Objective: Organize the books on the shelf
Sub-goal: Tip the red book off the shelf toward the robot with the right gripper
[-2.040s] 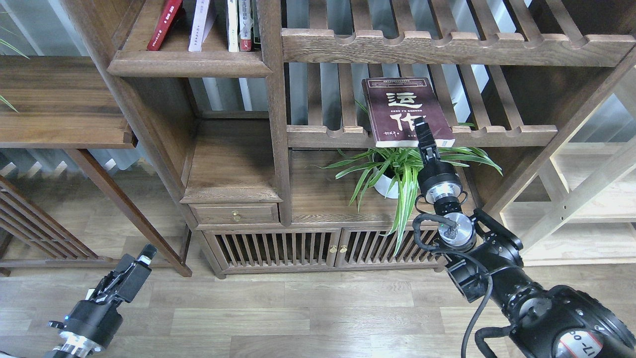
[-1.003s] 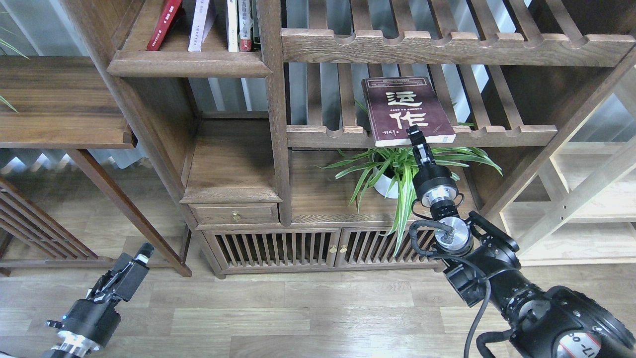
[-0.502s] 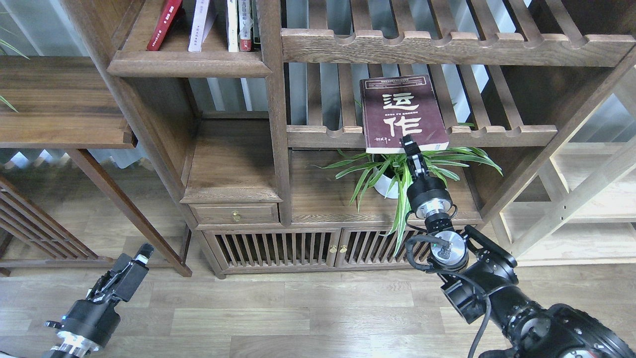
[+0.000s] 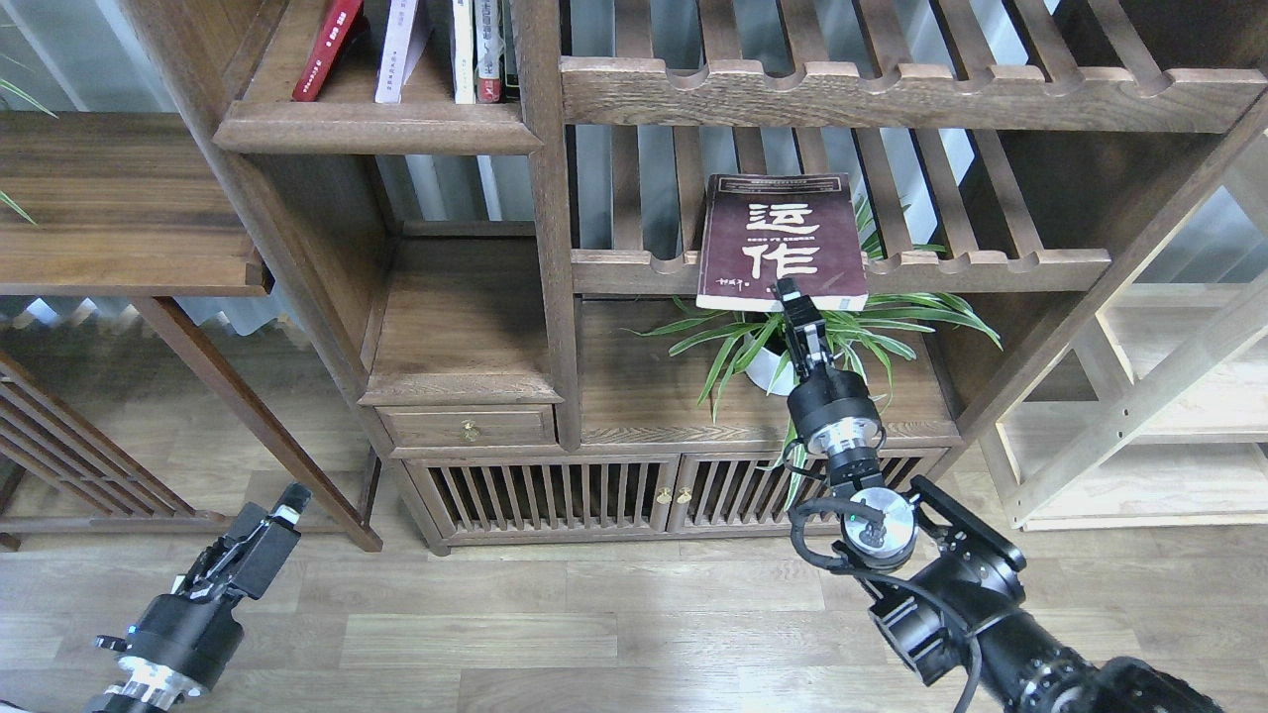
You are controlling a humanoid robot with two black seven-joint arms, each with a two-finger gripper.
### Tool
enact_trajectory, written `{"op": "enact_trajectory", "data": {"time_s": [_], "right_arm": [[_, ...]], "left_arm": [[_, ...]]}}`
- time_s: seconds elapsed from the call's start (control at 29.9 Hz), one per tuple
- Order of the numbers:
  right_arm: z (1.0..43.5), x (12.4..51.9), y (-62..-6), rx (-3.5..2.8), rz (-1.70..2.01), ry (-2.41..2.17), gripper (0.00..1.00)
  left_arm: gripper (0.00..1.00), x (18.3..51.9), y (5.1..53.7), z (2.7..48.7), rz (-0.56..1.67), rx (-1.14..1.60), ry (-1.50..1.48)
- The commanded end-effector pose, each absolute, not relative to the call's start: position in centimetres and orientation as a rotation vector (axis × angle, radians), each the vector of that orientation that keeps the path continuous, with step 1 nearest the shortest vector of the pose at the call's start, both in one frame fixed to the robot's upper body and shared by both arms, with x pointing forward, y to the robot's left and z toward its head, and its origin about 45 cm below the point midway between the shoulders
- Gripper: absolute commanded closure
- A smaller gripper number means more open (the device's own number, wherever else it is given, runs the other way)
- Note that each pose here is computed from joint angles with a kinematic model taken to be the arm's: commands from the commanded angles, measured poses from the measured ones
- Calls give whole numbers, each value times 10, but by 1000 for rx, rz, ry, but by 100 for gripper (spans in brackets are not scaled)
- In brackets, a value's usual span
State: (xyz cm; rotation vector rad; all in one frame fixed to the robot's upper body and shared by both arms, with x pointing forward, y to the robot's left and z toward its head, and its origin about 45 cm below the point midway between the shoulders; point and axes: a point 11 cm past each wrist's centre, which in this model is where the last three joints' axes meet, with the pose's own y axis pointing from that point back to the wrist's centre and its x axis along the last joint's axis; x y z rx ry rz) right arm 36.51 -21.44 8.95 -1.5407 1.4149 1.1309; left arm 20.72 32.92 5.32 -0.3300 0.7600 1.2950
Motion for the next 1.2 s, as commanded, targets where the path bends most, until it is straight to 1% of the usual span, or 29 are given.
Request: {"op": "enact_trajectory", "data": {"time_s": [0.0,0.4,0.53,0.84,1.0,1.17], "right_arm": [[89,356,-209,-1554,1136,1370,75],[93,339,-202,-1558,1143,1264,77],[91,331,-199,-1594,1137,1236,81],[84,316,-197,-1584,1163,1237,82],[84,310,-195,-1575,1174,1224,82],[81,294,-191,-1552,1200,1209,82]], "left_arm": [[1,207,328,53,1294,-331,762],[1,218,326,57,1279,-336,743],[1,217,325,56,1275,-328,746],[1,225,324,61,1263,-336,729],[1,223,324,59,1262,-326,733],[1,217,315,54,1236,-301,755]]}}
